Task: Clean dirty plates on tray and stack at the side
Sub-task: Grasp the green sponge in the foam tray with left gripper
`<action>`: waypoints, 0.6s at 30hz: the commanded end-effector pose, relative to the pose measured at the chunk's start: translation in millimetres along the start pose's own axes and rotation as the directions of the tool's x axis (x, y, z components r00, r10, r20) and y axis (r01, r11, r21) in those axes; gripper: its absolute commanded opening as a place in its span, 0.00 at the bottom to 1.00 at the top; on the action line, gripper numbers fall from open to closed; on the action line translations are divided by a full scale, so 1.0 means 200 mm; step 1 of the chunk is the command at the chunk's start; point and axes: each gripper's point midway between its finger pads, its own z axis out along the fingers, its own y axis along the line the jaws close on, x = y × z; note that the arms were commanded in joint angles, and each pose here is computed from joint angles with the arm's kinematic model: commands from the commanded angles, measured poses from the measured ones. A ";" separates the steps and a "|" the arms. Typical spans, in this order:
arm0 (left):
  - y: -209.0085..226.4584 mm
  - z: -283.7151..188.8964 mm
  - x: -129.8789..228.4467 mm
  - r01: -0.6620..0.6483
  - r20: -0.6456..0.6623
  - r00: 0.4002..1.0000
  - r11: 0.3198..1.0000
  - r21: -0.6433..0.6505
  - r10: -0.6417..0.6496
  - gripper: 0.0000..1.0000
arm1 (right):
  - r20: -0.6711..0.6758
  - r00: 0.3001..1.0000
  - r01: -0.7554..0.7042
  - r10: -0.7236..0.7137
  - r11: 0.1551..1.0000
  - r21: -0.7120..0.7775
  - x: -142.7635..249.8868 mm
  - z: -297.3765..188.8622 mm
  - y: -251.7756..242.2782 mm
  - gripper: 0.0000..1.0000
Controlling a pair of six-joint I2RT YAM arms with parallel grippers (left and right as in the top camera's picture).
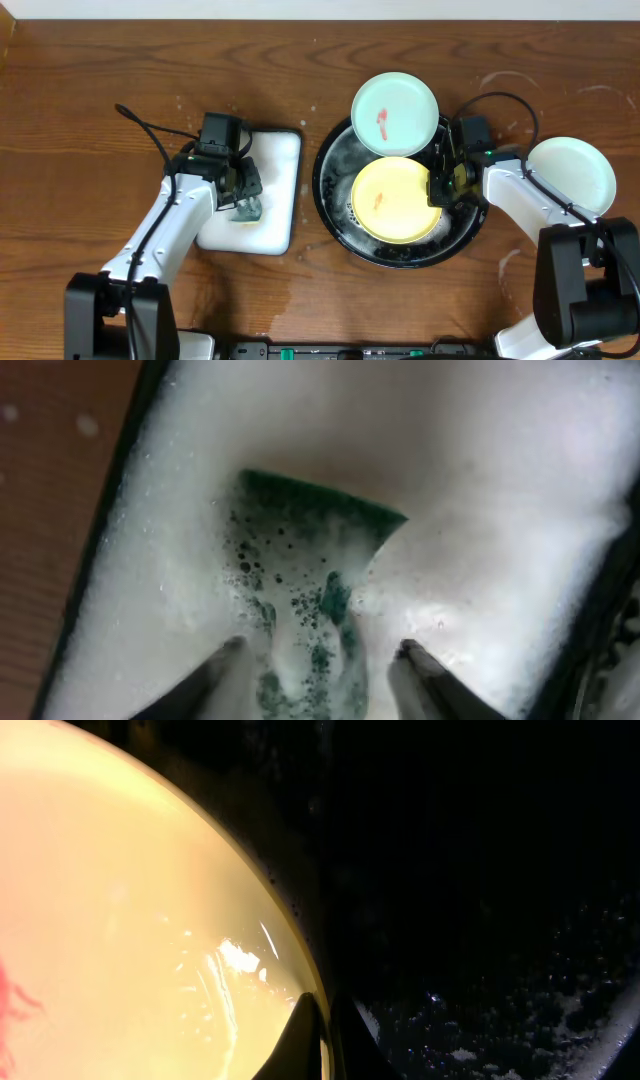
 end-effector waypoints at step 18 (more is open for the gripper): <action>-0.01 0.26 0.13 -0.010 -0.167 0.986 1.000 0.003 0.011 0.08 | 0.004 1.000 -0.009 0.009 0.994 0.111 0.01 0.01 -0.10 0.01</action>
